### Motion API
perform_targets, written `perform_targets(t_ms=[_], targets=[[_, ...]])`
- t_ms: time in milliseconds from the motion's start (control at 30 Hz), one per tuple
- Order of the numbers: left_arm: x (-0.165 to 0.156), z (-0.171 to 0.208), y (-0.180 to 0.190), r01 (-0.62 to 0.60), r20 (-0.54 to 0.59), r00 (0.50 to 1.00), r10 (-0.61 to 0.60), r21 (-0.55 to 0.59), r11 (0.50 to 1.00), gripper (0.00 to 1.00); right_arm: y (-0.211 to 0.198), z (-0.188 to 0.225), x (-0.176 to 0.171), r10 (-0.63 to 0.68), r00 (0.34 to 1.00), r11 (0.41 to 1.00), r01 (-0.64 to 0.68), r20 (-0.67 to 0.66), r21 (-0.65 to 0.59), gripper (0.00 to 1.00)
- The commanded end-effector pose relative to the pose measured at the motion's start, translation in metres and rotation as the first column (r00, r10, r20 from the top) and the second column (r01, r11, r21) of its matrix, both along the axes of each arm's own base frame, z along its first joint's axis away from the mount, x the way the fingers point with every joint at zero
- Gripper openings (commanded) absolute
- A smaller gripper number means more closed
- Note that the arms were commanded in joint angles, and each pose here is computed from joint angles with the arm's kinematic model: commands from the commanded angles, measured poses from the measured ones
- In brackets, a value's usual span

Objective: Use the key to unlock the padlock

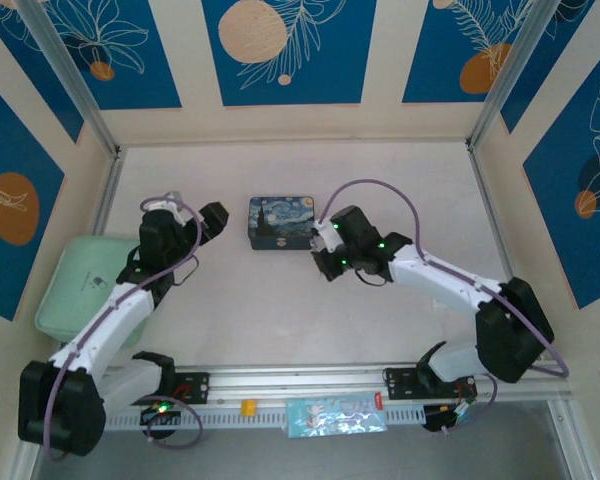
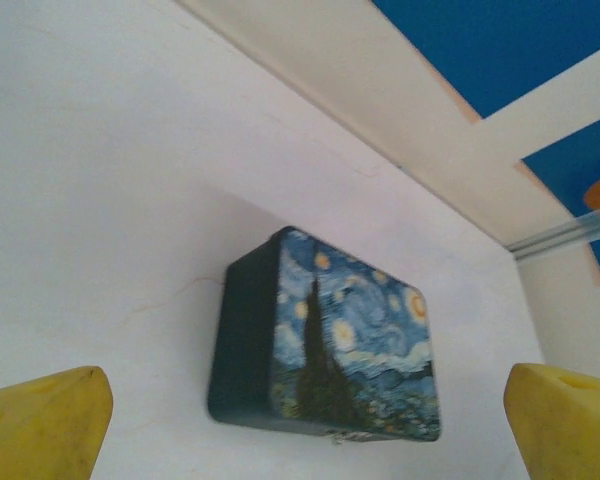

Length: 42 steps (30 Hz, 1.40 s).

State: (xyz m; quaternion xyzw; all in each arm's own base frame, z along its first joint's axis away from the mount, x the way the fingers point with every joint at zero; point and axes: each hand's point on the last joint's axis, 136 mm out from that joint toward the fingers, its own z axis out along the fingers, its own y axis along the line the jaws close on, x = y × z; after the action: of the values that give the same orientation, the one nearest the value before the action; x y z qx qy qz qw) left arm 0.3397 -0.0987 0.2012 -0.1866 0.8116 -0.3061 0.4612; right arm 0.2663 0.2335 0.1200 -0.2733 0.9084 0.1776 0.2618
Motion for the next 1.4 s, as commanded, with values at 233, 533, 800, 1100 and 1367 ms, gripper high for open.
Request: perform_targets(t_ms=[233, 533, 800, 1100, 1367], targets=[[-0.006, -0.025, 0.003, 0.002, -0.067, 0.998, 0.0, 0.022, 1.0, 1.0, -0.103, -0.008, 0.005, -0.475, 0.868, 0.876, 0.482, -0.142, 0.017, 0.0], [-0.016, -0.028, 0.002, 0.023, -0.092, 0.996, -0.021, 0.022, 0.999, 1.0, -0.109, -0.031, 0.028, -0.536, 0.818, 0.835, 0.55, -0.207, 0.009, 0.0], [-0.02, -0.03, 0.01, -0.01, -0.098, 0.995, 0.014, 0.048, 0.999, 1.0, -0.096, -0.05, 0.047, -0.514, 0.82, 0.85, 0.527, -0.254, -0.018, 0.0], [-0.004, -0.025, 0.006, -0.01, -0.089, 0.996, 0.014, 0.045, 0.999, 1.0, -0.093, -0.058, 0.052, -0.516, 0.817, 0.849, 0.528, -0.258, -0.024, 0.09], [0.015, -0.026, -0.006, 0.013, -0.097, 0.995, -0.013, -0.003, 1.0, 1.0, -0.094, -0.057, 0.054, -0.524, 0.815, 0.843, 0.538, -0.247, -0.011, 0.29]])
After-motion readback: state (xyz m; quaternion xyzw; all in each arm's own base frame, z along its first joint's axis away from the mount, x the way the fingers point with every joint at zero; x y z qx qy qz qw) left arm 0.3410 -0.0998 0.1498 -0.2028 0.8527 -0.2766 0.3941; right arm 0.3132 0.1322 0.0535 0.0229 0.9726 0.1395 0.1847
